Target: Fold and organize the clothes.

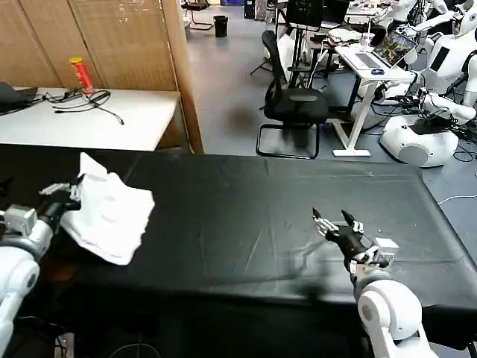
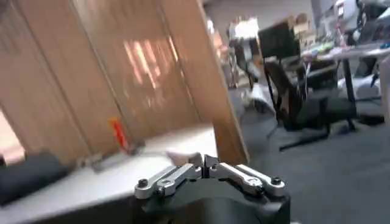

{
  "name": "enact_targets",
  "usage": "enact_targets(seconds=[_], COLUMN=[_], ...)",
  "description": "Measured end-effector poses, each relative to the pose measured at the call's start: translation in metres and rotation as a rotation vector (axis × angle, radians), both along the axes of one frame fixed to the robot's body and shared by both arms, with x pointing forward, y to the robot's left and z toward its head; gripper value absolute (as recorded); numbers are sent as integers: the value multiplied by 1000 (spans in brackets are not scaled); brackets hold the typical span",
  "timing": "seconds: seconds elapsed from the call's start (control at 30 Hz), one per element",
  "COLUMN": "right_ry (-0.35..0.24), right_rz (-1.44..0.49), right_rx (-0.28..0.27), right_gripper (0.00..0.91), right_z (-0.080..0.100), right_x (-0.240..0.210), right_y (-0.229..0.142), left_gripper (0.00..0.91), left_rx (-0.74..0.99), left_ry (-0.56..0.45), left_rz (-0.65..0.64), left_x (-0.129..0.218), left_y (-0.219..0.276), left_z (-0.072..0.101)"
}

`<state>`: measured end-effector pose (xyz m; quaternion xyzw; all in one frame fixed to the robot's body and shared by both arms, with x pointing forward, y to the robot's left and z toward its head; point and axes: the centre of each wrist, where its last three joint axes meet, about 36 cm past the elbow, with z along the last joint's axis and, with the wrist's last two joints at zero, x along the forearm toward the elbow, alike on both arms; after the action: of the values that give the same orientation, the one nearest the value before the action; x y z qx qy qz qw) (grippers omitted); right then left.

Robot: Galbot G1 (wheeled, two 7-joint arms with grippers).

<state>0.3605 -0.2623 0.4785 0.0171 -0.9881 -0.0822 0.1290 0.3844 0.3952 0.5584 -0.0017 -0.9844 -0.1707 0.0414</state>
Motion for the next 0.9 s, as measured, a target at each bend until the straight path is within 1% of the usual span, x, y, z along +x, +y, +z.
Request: enact_targets(seconds=[0.07,0.13,0.23,0.27,0.3,0.37,0.43,0.5,0.53,0.63,0.7,0.8,0.9], right_ry=[3,3,9,13,16,22,31,55,69,124,155,197,225], right_rz=[-5,-5,-2,2,7,34,55,80,93,151,187,238,290], right_rx=[-8,-10,-8,-7,-6,4,18,42,55,101,126,146,161], right_gripper=[878,878,878,878,878,878,878,878,878,878,878,878,878], right_z=[-1,-1,-3,-4,-4,-4,-3,-4,-5,-6,-7,-12,-19], right_x=[-2,-4,-6,-6,-6,-6,-5,-3,-2,2,4,7,10], right_y=[0,-1,0,1,1,3,4,5,6,10,14,24,40], left_gripper=[0,0,0,663,878,878,878,878,878,878,878,878,878], left_rx=[-19,-52,-105,-123,-142,-188,-240,-280,-299,-323,-326,-306,-283], left_ry=[4,16,34,43,51,77,127,153,158,154,128,86,47], left_rz=[-39,-85,-173,-208,-234,-288,-334,-394,-425,-493,-520,-525,-501], left_x=[-6,-12,-18,-19,-20,-20,-22,-25,-27,-31,-31,-28,-20], left_y=[-24,-50,-92,-107,-120,-145,-169,-190,-198,-210,-211,-208,-197], left_z=[-4,-13,-37,-47,-55,-74,-93,-105,-108,-111,-109,-107,-103])
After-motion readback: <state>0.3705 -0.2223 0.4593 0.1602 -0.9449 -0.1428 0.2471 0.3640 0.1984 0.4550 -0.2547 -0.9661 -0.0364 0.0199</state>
